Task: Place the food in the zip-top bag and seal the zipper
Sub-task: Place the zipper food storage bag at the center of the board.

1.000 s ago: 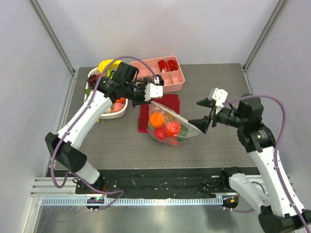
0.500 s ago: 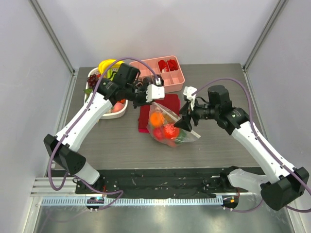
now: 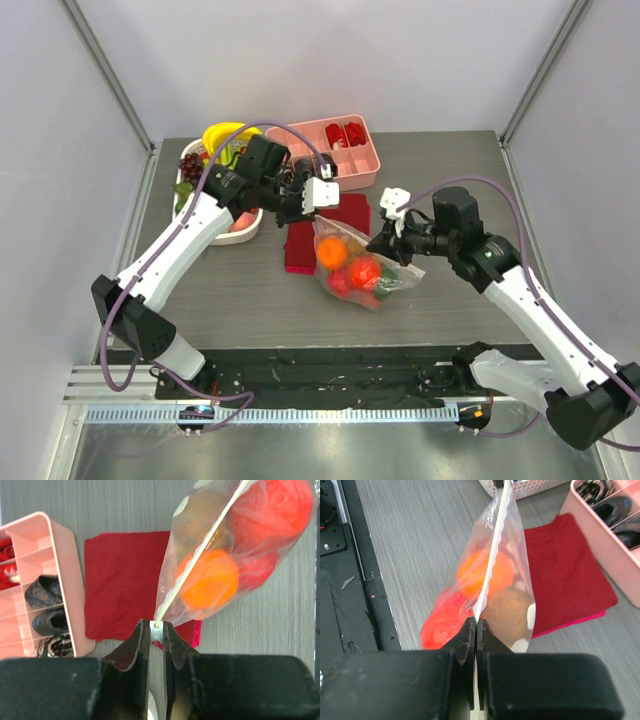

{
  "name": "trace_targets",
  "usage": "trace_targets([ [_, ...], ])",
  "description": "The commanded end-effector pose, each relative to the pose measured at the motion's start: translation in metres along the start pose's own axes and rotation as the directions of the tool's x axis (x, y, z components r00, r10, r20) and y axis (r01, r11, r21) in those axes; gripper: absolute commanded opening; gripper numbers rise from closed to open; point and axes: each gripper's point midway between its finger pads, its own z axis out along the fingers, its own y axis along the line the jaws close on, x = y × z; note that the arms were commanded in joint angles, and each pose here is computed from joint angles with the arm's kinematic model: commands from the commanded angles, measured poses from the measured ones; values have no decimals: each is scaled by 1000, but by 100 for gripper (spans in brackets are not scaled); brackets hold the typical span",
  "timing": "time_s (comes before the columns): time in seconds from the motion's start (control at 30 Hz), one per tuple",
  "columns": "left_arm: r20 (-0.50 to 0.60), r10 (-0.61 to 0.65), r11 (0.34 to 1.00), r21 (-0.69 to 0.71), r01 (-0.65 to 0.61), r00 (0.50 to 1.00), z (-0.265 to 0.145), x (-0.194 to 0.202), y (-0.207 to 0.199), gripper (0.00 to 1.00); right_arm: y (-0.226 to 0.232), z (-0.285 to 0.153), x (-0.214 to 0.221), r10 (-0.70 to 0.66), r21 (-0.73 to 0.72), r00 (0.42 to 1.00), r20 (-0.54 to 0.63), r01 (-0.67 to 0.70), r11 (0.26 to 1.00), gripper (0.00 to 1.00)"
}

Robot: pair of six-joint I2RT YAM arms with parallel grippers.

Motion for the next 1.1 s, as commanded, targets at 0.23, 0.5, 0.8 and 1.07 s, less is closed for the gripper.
trace_targets([
  [0.23,129,-94,980,-164,115,987,-36,-33,27,82,-13,-42,-24,-53,185,998,28,47,982,1],
  [0.5,230,-223,939,-212,272,947,-50,-43,33,100,-97,-97,-11,34,414,999,14,-37,909,1],
  [0.8,226,-279,926,-196,324,933,-44,-27,30,100,-215,-174,-2,-22,561,998,-63,54,826,1],
  [1.07,196,-315,912,-209,353,929,-40,-4,29,100,-256,-156,49,-76,471,970,-231,179,864,1],
])
